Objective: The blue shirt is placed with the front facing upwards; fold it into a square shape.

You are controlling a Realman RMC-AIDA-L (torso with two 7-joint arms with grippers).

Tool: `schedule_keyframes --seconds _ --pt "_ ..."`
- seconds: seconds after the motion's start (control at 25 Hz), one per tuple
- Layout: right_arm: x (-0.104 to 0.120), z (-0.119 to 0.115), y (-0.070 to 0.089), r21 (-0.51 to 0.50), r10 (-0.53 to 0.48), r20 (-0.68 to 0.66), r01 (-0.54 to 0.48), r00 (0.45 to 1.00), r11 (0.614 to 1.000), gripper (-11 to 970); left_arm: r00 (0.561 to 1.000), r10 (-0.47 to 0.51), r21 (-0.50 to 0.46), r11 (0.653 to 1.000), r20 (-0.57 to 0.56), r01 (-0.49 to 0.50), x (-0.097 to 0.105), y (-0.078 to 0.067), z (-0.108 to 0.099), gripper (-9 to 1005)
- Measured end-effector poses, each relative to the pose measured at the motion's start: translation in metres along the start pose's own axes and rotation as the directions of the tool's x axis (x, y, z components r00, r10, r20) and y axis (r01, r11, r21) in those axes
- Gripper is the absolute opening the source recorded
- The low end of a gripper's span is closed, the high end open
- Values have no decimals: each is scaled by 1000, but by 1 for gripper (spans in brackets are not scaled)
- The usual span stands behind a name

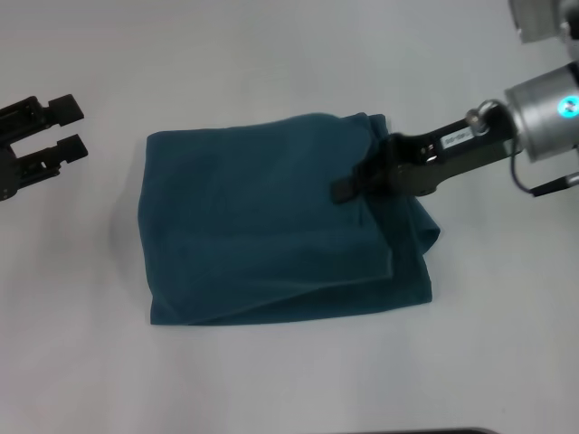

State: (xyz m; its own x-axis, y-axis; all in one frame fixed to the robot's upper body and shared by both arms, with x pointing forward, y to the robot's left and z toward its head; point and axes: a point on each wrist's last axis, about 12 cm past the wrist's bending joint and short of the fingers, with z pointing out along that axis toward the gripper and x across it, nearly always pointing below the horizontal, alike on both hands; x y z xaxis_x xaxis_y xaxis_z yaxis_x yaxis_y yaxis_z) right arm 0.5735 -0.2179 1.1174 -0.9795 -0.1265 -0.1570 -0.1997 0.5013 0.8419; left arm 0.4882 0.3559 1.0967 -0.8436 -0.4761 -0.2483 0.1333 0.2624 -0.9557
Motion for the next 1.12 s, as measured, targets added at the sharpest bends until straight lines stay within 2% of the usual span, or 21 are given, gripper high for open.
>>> schedule_keyframes --seconds 0.2,0.4,0.6,1.12 --pt "1 -22 3 -1 -6 17 6 1000 1000 40 1000 2 1 1000 -1 -2 -1 0 1 734" --pt "1 -42 -9 62 21 54 -24 998 998 41 1000 3 4 1000 -3 -3 -1 -1 2 735" --pt "6 -39 -21 119 47 37 -51 998 992 41 1000 3 7 1000 -4 -3 -1 -1 3 735" --pt "7 -30 -36 182 82 51 -90 995 979 42 1000 -1 10 1000 -6 1 1 -1 4 734"
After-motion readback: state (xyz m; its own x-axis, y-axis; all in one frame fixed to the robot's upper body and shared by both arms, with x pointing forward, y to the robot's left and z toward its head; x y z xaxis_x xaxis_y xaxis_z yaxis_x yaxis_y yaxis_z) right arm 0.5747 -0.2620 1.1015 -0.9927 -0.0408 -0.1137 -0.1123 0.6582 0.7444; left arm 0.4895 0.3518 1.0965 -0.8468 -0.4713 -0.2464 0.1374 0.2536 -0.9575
